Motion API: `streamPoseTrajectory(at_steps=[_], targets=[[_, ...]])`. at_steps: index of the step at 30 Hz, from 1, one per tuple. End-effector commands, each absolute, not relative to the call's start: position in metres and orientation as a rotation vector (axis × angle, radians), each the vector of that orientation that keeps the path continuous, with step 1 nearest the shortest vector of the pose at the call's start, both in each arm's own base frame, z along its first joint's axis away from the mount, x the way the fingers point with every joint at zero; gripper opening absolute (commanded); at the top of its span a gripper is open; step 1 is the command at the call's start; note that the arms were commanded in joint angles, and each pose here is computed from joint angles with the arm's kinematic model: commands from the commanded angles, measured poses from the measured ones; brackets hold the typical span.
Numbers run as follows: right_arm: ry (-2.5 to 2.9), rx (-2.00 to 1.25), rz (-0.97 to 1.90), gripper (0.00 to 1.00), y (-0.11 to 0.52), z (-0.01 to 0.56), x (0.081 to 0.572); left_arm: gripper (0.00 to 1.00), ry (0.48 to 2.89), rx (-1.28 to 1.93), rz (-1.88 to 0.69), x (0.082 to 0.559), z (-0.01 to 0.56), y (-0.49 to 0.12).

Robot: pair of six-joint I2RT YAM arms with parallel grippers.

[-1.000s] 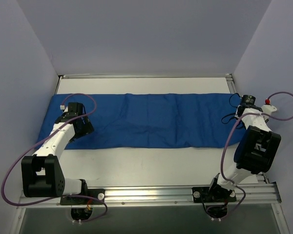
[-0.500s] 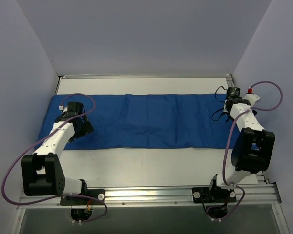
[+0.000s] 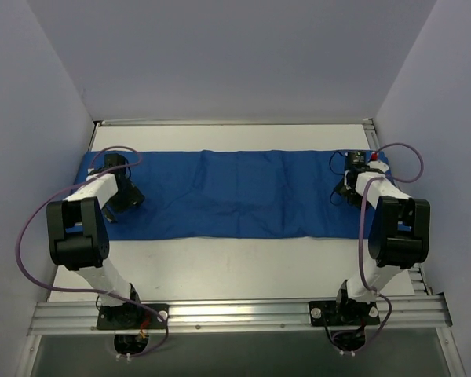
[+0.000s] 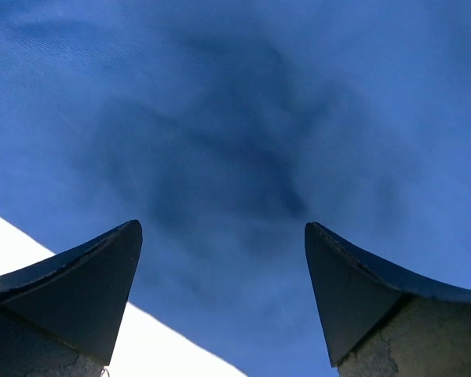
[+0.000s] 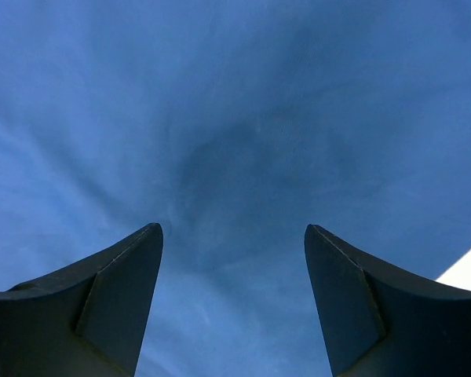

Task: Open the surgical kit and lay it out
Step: Open the surgical kit at the center of the board.

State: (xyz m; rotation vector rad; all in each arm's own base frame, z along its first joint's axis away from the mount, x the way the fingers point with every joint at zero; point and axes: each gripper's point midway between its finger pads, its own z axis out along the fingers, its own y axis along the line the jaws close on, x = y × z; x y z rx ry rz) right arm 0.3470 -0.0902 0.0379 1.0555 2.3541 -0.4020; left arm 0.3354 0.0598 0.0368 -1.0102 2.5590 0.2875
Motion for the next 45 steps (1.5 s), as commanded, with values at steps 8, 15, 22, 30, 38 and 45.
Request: streamPoseTrajectory(at_steps=[8, 15, 22, 30, 38, 45], targets=[[2.436, 1.176, -0.532, 0.67, -0.098, -0.008, 0.303, 0.96, 2.555, -1.343, 0.174, 0.308, -0.002, 0.089], [2.448, 1.402, -0.532, 0.67, -0.114, -0.022, 0.257, 1.00, 2.510, -1.530, 0.159, 0.265, -0.007, 0.098], [2.395, 1.572, -0.521, 0.66, -0.129, -0.019, 0.212, 1.00, 2.462, -1.635, 0.211, 0.239, 0.002, 0.115], [2.278, 1.575, -0.467, 0.66, -0.139, 0.017, 0.222, 1.00, 2.333, -1.685, 0.178, 0.241, 0.035, 0.126], [2.246, 1.199, -0.334, 0.68, -0.109, 0.083, 0.324, 1.00, 2.234, -1.439, 0.131, 0.318, 0.122, 0.088], [2.349, 0.921, -0.209, 0.67, -0.044, 0.090, 0.397, 1.00, 2.251, -1.283, 0.165, 0.389, 0.153, 0.045]])
